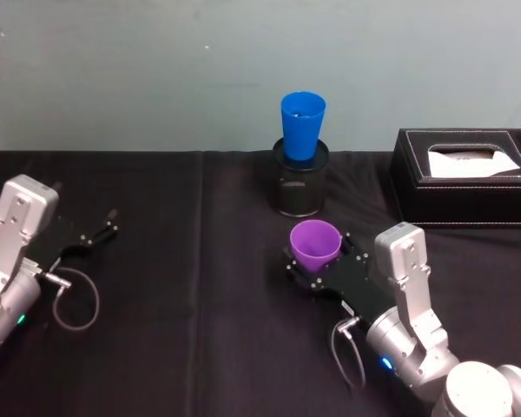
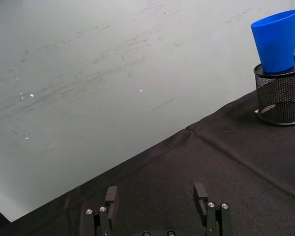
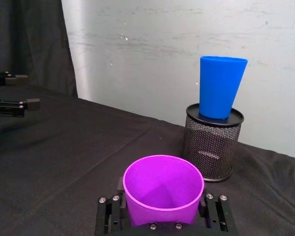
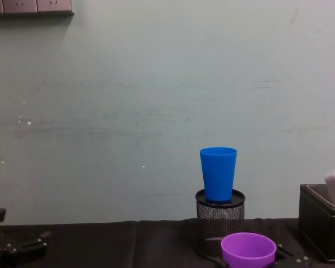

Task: Pick up one cup with a gripper and tap it against the other cup.

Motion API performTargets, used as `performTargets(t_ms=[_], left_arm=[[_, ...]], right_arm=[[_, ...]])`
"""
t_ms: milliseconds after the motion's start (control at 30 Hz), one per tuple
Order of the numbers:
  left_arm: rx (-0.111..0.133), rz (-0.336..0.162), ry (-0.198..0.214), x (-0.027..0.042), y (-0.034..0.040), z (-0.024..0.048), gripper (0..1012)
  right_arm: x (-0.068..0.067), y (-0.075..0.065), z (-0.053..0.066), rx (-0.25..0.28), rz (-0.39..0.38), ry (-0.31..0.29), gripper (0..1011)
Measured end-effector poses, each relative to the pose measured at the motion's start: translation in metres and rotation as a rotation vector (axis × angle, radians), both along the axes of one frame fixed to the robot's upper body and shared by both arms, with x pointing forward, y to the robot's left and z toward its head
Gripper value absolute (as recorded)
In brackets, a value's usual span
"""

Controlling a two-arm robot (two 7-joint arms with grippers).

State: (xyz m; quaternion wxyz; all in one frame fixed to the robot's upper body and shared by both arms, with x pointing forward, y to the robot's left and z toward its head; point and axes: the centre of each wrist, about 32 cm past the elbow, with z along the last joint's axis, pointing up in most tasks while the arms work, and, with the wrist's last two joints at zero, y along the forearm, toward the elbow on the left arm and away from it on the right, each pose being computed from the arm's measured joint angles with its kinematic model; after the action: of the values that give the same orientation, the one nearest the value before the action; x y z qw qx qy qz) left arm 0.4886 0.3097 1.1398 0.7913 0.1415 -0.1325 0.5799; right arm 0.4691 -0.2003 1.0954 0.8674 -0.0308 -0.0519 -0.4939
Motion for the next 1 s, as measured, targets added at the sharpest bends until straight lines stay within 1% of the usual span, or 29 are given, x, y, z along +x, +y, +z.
performTargets(t_ms=[67, 100, 167, 200, 233, 267, 367, 433, 467, 500, 533, 567, 600, 633, 667, 700, 800, 833, 900, 933, 967, 1000], left_arm=[[0.000, 0.000, 0.000, 0.0000, 0.0000, 0.0000, 1000], [0.000, 0.000, 0.000, 0.0000, 0.0000, 0.0000, 1000], [0.000, 0.000, 0.000, 0.0000, 0.0000, 0.0000, 1000], [0.000, 0.000, 0.000, 0.0000, 0.0000, 0.0000, 1000], [0.000, 0.000, 0.000, 0.0000, 0.0000, 0.0000, 1000], [0.000, 0.000, 0.000, 0.0000, 0.0000, 0.0000, 1000], [0.000, 0.000, 0.000, 0.0000, 0.0000, 0.0000, 1000], [0.000, 0.000, 0.000, 0.0000, 0.0000, 0.0000, 1000], [0.000, 0.000, 0.000, 0.0000, 0.0000, 0.0000, 1000], [0.000, 0.000, 0.000, 0.0000, 0.0000, 0.0000, 1000], [0.000, 0.000, 0.000, 0.0000, 0.0000, 0.0000, 1000], [0.000, 0.000, 0.000, 0.0000, 0.0000, 0.0000, 1000], [0.000, 0.000, 0.000, 0.0000, 0.0000, 0.0000, 1000], [0.000, 0.000, 0.000, 0.0000, 0.0000, 0.0000, 1000], [0.000, 0.000, 0.000, 0.0000, 0.0000, 0.0000, 1000], [0.000, 0.000, 0.000, 0.0000, 0.0000, 0.0000, 1000], [0.000, 0.000, 0.000, 0.0000, 0.0000, 0.0000, 1000], [0.000, 0.000, 0.000, 0.0000, 0.0000, 0.0000, 1000], [0.000, 0.000, 0.000, 0.0000, 0.0000, 0.0000, 1000], [0.000, 0.000, 0.000, 0.0000, 0.0000, 0.0000, 1000], [0.000, 0.000, 0.000, 0.0000, 0.0000, 0.0000, 1000], [0.000, 0.000, 0.000, 0.0000, 0.0000, 0.0000, 1000]], right_arm=[[0.000, 0.000, -0.001, 0.002, -0.002, 0.002, 815], [0.000, 0.000, -0.001, 0.005, -0.002, 0.005, 868], [-0.001, 0.000, -0.001, 0.006, -0.004, 0.009, 902], [-0.001, 0.000, 0.001, 0.009, -0.007, 0.009, 918], [-0.002, -0.001, 0.002, 0.011, -0.008, 0.008, 965], [-0.002, -0.001, 0.004, 0.013, -0.007, 0.005, 978], [-0.004, -0.002, 0.013, 0.024, -0.011, -0.011, 1003], [-0.005, -0.005, 0.025, 0.040, -0.023, -0.034, 1003], [-0.005, -0.008, 0.034, 0.054, -0.034, -0.051, 1002], [-0.005, -0.008, 0.034, 0.054, -0.034, -0.051, 1003], [-0.005, -0.009, 0.038, 0.059, -0.043, -0.058, 1003], [-0.006, -0.012, 0.046, 0.067, -0.063, -0.072, 1002], [-0.006, -0.015, 0.049, 0.069, -0.079, -0.077, 1003], [-0.006, -0.019, 0.056, 0.073, -0.112, -0.087, 1003], [-0.006, -0.021, 0.059, 0.073, -0.132, -0.091, 1003], [-0.005, -0.026, 0.063, 0.068, -0.180, -0.098, 1002], [-0.004, -0.033, 0.065, 0.041, -0.260, -0.109, 1002], [-0.003, -0.037, 0.065, 0.024, -0.305, -0.108, 1003], [-0.002, -0.041, 0.062, 0.013, -0.334, -0.098, 1003], [0.000, -0.044, 0.059, 0.003, -0.351, -0.085, 1003], [0.000, -0.044, 0.059, 0.003, -0.351, -0.085, 1003], [0.001, -0.045, 0.055, -0.005, -0.358, -0.071, 1003]])
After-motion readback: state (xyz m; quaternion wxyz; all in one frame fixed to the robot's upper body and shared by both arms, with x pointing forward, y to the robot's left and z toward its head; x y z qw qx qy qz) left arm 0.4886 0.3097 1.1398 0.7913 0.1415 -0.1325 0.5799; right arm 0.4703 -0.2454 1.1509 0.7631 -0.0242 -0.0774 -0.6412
